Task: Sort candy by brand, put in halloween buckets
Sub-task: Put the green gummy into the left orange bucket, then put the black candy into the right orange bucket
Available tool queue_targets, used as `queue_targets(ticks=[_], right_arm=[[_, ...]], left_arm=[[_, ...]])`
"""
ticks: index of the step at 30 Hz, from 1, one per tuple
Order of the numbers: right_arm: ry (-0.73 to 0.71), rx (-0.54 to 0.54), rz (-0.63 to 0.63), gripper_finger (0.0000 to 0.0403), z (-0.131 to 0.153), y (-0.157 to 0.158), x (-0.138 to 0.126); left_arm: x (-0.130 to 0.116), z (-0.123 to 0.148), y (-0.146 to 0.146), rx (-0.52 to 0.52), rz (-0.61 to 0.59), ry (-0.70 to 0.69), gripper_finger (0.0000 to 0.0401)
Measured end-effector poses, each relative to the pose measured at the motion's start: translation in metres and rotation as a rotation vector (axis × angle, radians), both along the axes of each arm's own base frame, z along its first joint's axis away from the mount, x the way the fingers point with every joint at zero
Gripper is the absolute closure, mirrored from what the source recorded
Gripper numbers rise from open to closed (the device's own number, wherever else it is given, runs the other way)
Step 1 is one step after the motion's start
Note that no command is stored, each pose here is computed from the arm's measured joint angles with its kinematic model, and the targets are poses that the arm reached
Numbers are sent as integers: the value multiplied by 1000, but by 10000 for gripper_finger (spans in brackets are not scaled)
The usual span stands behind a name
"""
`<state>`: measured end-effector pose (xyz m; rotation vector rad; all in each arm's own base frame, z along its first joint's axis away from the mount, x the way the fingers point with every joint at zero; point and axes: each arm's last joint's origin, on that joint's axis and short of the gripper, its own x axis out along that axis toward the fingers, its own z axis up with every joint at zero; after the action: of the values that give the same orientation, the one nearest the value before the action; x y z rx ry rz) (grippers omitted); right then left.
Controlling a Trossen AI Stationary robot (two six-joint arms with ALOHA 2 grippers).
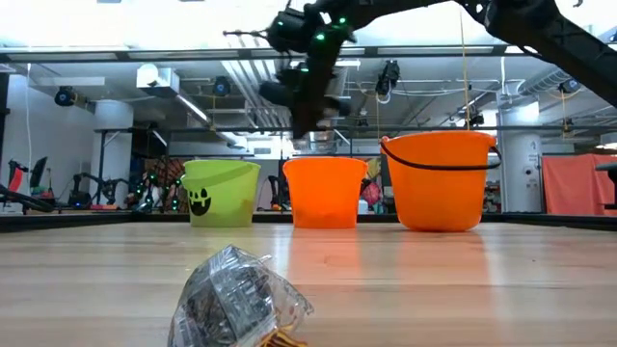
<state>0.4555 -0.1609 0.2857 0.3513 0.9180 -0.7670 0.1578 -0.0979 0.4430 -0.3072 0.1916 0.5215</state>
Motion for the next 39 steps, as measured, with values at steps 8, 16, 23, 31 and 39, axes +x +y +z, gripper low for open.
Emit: queue_targets(ticks=[8, 16, 23, 31, 39], right_arm=[[114, 56, -16, 366, 1, 0, -16], [140, 137, -74, 253, 7, -7, -32], [-115, 530, 266, 206, 56, 82, -25], [74, 723, 282, 204, 20, 279, -18], [211, 687, 70, 204, -83, 381, -11]], left_arm=[[4, -3, 2, 62, 78, 2, 286], [4, -4, 2, 57, 69, 9, 286], [10, -11, -5, 35, -21, 91, 286], [19, -19, -16, -12, -135, 176, 286], [13, -17, -18, 8, -211, 200, 286]])
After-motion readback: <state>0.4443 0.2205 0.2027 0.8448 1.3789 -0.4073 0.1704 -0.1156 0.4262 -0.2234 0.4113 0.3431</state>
